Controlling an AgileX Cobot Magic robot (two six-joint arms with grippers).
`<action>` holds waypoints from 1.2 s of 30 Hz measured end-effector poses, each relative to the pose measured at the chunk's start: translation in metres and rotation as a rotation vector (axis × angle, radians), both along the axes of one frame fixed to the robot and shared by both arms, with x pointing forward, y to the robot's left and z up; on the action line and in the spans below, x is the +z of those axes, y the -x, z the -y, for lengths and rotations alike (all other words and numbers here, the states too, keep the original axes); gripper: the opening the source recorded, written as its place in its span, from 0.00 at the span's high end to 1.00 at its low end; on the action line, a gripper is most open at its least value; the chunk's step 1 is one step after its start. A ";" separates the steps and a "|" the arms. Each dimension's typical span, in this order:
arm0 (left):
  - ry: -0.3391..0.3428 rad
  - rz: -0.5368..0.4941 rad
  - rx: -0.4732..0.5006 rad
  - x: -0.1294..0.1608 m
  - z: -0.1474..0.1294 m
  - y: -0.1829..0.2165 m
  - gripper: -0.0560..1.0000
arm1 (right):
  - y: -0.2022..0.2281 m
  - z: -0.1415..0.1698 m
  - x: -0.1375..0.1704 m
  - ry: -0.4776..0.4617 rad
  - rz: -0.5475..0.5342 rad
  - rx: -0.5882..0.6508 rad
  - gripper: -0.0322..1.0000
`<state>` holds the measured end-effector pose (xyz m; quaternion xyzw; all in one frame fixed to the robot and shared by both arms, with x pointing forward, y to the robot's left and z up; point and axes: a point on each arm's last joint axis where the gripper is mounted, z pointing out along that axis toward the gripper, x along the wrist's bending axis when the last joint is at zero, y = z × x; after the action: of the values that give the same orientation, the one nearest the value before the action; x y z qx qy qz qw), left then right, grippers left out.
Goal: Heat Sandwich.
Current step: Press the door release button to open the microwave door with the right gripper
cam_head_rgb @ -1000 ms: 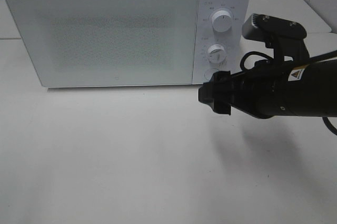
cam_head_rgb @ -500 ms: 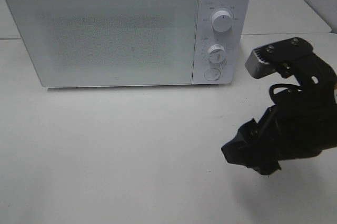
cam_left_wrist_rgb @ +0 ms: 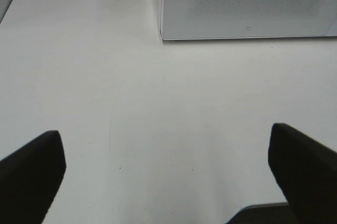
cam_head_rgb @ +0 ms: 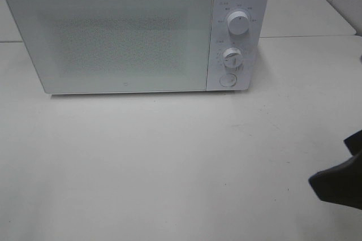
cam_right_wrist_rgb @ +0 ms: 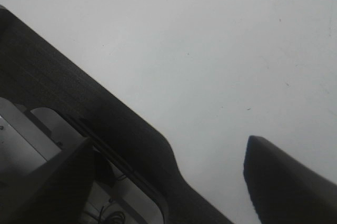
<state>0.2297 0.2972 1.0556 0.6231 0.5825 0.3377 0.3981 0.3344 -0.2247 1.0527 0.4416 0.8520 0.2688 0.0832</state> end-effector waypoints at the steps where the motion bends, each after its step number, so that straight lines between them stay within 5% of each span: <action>1: 0.000 0.000 0.000 0.000 0.000 0.000 0.03 | 0.004 0.003 0.004 0.003 0.013 0.003 0.24; 9: 0.000 0.000 0.000 0.000 0.000 0.000 0.03 | 0.038 0.030 0.019 0.021 0.075 -0.013 0.24; 18: 0.000 0.000 0.000 0.000 0.000 0.000 0.03 | 0.082 0.073 0.026 -0.019 0.282 -0.145 0.24; 36: 0.000 0.000 0.000 0.000 0.000 0.000 0.03 | 0.114 0.089 0.021 -0.108 0.442 -0.417 0.24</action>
<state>0.2297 0.2972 1.0556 0.6231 0.5825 0.3377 0.3981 0.2205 -0.3138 1.0733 0.5415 0.6888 0.3802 0.2964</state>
